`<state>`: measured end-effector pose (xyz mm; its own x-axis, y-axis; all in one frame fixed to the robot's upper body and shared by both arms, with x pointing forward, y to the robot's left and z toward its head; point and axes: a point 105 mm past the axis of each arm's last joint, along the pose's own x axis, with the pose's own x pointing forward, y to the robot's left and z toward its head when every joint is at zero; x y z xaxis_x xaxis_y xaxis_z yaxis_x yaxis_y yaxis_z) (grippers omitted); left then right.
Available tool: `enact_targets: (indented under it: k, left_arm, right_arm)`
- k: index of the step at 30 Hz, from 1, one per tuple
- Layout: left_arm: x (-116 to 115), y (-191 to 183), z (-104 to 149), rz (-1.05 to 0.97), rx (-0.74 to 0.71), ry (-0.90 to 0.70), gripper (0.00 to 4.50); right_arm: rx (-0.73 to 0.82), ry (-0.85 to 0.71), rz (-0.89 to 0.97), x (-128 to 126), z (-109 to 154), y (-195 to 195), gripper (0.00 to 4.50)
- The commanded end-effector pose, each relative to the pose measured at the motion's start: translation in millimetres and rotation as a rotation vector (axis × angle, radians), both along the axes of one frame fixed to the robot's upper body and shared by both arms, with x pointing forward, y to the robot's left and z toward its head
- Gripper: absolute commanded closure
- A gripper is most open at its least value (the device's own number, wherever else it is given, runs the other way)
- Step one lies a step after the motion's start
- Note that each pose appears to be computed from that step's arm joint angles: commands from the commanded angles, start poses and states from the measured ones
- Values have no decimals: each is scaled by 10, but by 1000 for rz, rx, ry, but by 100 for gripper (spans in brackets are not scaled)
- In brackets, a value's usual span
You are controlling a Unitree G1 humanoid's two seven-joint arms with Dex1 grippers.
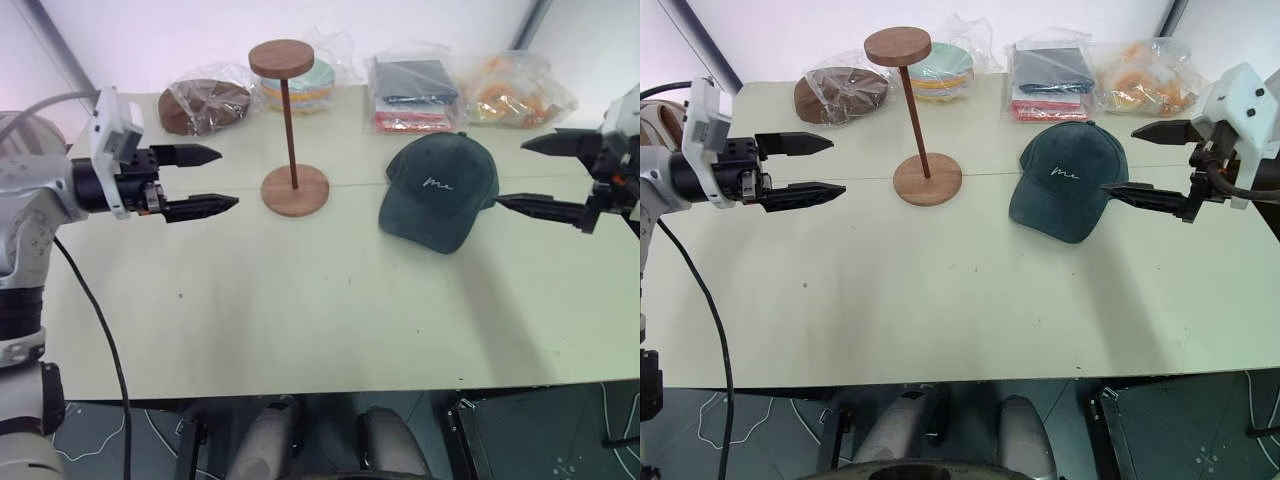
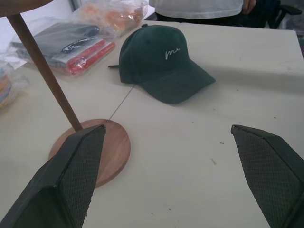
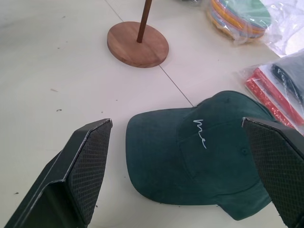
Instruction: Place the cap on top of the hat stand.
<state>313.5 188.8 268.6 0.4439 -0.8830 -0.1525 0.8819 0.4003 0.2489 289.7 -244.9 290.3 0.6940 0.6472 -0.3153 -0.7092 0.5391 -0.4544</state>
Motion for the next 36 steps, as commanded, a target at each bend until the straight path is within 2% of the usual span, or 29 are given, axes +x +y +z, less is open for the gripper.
enact_targets:
  k: [1,16,20,26,36]
  left_arm:
    - [-25,5,133,-3,6,-53,6]
    - [-31,0,125,-8,11,-49,6]
    - [-32,-21,105,-7,7,-48,6]
    - [-44,-60,-45,5,-6,-13,6]
    - [-22,-148,-278,25,-31,22,6]
  right_arm:
    - [-6,-64,4,-69,158,7,0]
    - [-5,-66,9,-78,140,40,0]
    - [-10,-108,-16,-51,112,60,0]
    - [-34,-212,-89,-9,-122,283,0]
    - [-295,-344,-209,21,-670,411,0]
